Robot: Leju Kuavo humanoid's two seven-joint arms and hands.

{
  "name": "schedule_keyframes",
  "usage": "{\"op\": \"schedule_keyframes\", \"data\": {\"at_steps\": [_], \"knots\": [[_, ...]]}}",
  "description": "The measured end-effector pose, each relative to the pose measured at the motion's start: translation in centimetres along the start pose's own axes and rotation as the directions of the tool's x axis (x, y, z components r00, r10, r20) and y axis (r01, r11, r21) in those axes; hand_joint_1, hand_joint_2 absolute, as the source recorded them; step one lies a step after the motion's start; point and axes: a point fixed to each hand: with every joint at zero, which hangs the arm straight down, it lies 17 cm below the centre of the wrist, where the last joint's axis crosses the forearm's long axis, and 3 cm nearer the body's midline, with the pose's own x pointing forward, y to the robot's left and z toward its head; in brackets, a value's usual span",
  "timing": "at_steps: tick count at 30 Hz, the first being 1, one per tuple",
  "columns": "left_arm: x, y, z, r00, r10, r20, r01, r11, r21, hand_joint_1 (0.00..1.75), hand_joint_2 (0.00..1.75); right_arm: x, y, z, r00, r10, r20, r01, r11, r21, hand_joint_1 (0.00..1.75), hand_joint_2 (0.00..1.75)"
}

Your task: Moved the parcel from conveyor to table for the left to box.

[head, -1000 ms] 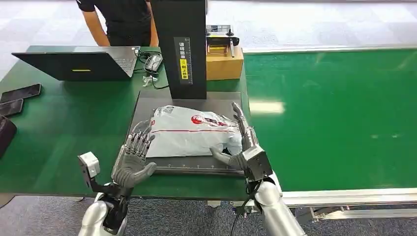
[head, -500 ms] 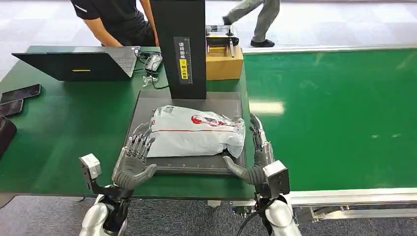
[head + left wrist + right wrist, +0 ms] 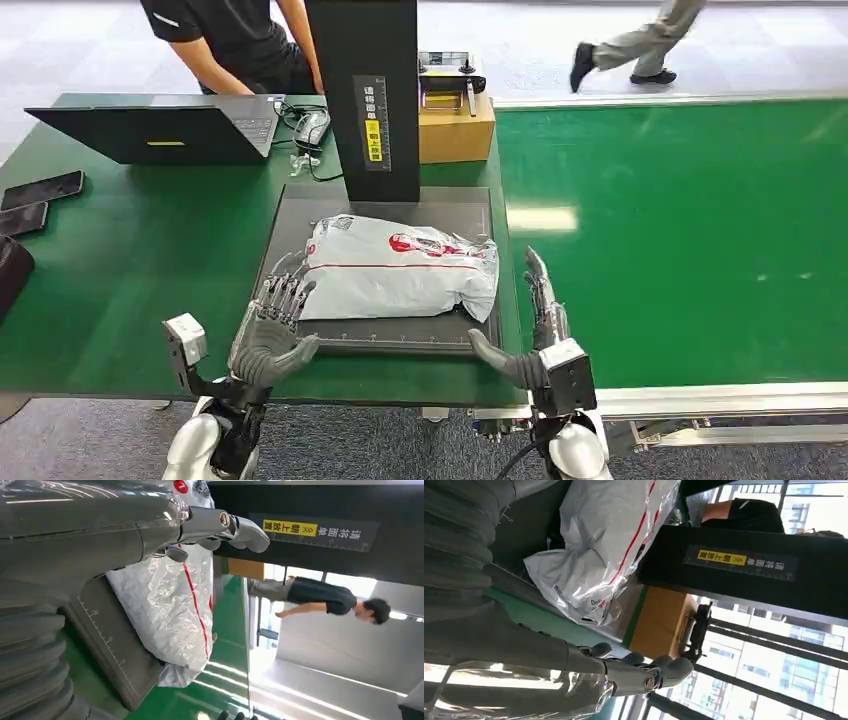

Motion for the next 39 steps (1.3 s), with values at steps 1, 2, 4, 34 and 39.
{"op": "schedule_keyframes", "data": {"at_steps": [1, 2, 4, 34, 39], "knots": [[0.0, 0.0, 0.0, 1.000, 0.000, -0.001, 0.000, 1.000, 0.001, 0.00, 1.75, -0.1, 0.0, 0.0, 1.000, 0.005, -0.004, -0.005, 1.000, 0.000, 0.00, 1.75], [-0.1, 0.0, 0.1, 1.000, -0.001, -0.002, 0.001, 1.000, 0.002, 0.00, 1.75, -0.2, -0.1, 0.1, 1.000, 0.008, -0.008, -0.008, 1.000, -0.002, 0.00, 1.75], [-0.2, 0.0, 0.2, 1.000, -0.002, -0.004, 0.002, 1.000, 0.004, 0.00, 1.75, -0.5, -0.1, 0.3, 1.000, 0.012, -0.016, -0.012, 1.000, -0.006, 0.00, 1.75], [0.6, -5.9, -3.5, 0.931, -0.358, 0.062, 0.364, 0.923, -0.129, 0.00, 1.75, -1.2, 2.4, 1.0, 0.998, -0.022, -0.050, 0.026, 0.997, 0.073, 0.00, 1.75], [1.1, -5.3, -5.9, 0.724, -0.686, 0.074, 0.689, 0.723, -0.045, 0.00, 1.75, -1.2, 2.8, 1.1, 0.998, -0.022, -0.053, 0.027, 0.996, 0.089, 0.00, 1.75]]}}
